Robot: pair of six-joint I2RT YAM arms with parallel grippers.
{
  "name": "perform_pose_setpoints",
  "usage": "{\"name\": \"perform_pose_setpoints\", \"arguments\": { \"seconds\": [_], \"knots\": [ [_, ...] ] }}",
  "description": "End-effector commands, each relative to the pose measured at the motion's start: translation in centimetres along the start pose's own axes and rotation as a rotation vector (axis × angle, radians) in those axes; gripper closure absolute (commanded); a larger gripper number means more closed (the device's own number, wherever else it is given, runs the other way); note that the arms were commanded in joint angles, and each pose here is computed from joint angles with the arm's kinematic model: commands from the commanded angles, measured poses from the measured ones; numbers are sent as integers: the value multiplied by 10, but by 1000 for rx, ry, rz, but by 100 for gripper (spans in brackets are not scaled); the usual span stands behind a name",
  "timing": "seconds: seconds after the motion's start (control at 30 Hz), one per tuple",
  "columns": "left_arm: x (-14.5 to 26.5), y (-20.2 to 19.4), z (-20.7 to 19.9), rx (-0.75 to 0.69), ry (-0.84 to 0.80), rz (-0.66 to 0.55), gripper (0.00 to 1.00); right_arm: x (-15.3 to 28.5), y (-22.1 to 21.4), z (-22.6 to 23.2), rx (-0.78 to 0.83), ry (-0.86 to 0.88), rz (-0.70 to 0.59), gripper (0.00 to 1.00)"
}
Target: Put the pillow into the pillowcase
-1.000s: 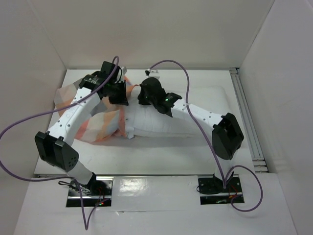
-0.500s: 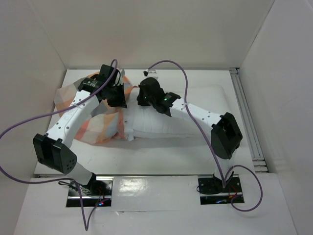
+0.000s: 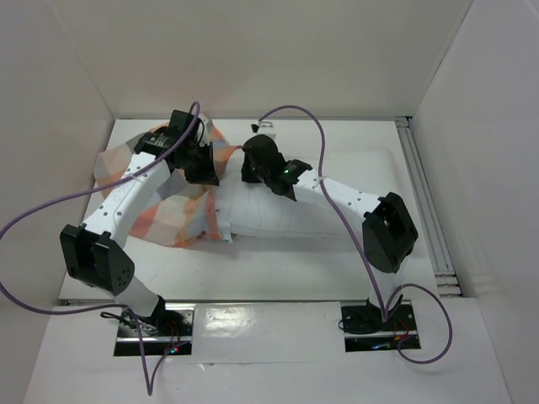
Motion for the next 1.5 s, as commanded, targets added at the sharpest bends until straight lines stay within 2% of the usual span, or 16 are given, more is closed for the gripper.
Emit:
{"name": "perform_pose_setpoints", "arguments": {
  "seconds": [0.0,0.2,0.3,0.43,0.63,0.9,0.97,1.0,1.03,1.07,1.1,1.17,1.2,1.23,1.37,1.47],
  "knots": [
    [6,0,-9,-16,-96,8,100,0,3,-17,13,-72,-19,100],
    [48,-10,-50,-115,-406,31,100,-9,18,-10,8,-88,-45,100],
    [69,-18,-55,-136,-477,20,100,-18,13,-13,20,-123,-20,100],
    [65,-40,-45,-130,-492,79,100,-24,22,-20,-2,-155,-38,100],
    [25,-91,-16,-65,-379,254,100,-22,41,-25,-92,-181,-111,100],
    [42,-84,-32,-62,-441,213,100,1,53,-10,-269,-11,-227,100],
    [48,-76,-44,-26,-497,200,100,4,41,-10,-273,27,-187,100],
    [54,-70,-51,-45,-543,179,99,10,46,-8,-267,43,-197,94],
    [53,-65,-55,-50,-564,183,78,14,42,-12,-236,23,-169,86],
    [54,-64,-56,-59,-559,190,65,20,43,-14,-217,18,-162,78],
    [59,-55,-56,-71,-544,162,57,34,52,-14,-205,28,-183,52],
    [53,-51,-47,-88,-425,159,34,50,49,-21,-149,13,-164,28],
    [53,-47,-45,-97,-390,144,33,66,56,-25,-138,4,-188,15],
    [55,-36,-40,-89,-333,93,33,75,53,-30,-116,-21,-166,11],
    [47,-9,-35,-71,-193,-4,39,107,55,-50,-47,-96,-151,6],
    [23,22,-30,-33,-73,-79,38,121,54,-69,-9,-213,-121,1]
  ]
}}
Point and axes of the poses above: each gripper's point midway between its finger pads, its own x axis back along the fingers, its own z axis along the line the jaws close on, y = z × x, the point moved 7 cm from there along x, back along the fingers, and after that the axes turned 6 degrees about x, right-handed, at the moved point
